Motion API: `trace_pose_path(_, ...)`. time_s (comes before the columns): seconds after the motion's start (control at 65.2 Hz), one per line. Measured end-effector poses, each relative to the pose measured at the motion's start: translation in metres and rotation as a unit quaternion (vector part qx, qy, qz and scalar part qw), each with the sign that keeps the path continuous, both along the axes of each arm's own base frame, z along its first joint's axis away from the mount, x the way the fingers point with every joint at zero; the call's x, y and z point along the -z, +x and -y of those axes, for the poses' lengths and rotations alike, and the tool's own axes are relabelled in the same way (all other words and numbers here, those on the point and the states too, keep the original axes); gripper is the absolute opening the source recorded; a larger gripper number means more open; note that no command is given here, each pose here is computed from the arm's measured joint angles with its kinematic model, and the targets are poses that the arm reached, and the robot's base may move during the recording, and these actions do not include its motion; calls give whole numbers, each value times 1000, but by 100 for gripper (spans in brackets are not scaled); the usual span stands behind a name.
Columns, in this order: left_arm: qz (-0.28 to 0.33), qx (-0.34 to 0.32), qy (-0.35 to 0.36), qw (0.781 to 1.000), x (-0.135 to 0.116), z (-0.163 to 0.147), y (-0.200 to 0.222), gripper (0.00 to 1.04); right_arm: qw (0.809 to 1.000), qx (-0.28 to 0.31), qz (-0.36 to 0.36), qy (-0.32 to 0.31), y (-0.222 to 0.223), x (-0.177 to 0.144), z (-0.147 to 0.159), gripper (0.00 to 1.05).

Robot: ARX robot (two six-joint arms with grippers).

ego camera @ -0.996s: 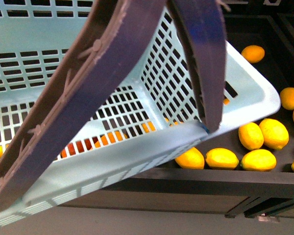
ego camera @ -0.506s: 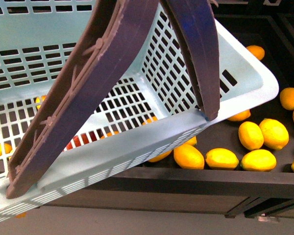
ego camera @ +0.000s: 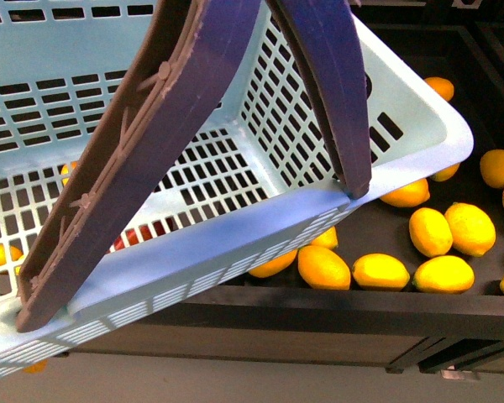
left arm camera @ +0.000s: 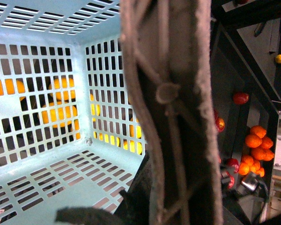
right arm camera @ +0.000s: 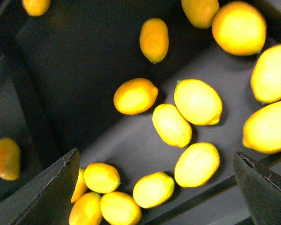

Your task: Pick lemon and mango into basket

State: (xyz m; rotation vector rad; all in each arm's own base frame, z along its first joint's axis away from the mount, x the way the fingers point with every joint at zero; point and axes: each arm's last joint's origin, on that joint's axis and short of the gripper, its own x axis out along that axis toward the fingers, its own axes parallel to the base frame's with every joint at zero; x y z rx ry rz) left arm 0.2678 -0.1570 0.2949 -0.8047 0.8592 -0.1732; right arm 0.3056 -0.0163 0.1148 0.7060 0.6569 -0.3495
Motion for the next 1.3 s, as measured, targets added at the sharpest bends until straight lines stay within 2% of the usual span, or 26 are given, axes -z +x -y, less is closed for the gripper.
trace_pose_path(0.123,0,0,0,1000,0,0,0,5,999,25,-16,44,43,21,-21,96)
trace_pose_path(0.23,0,0,0,1000,0,0,0,5,995,53,-25,86,97,52,-47,96)
trace_pose_path(0.429,0,0,0,1000,0,0,0,5,991,69,-52,98,129,85,-55,96)
trace_pose_path(0.828,0,0,0,1000,0,0,0,5,989,82,-46,111,169,99,-50,96)
trace_pose_path(1.303,0,0,0,1000,0,0,0,5,985,99,-95,101,166,126,-49,96)
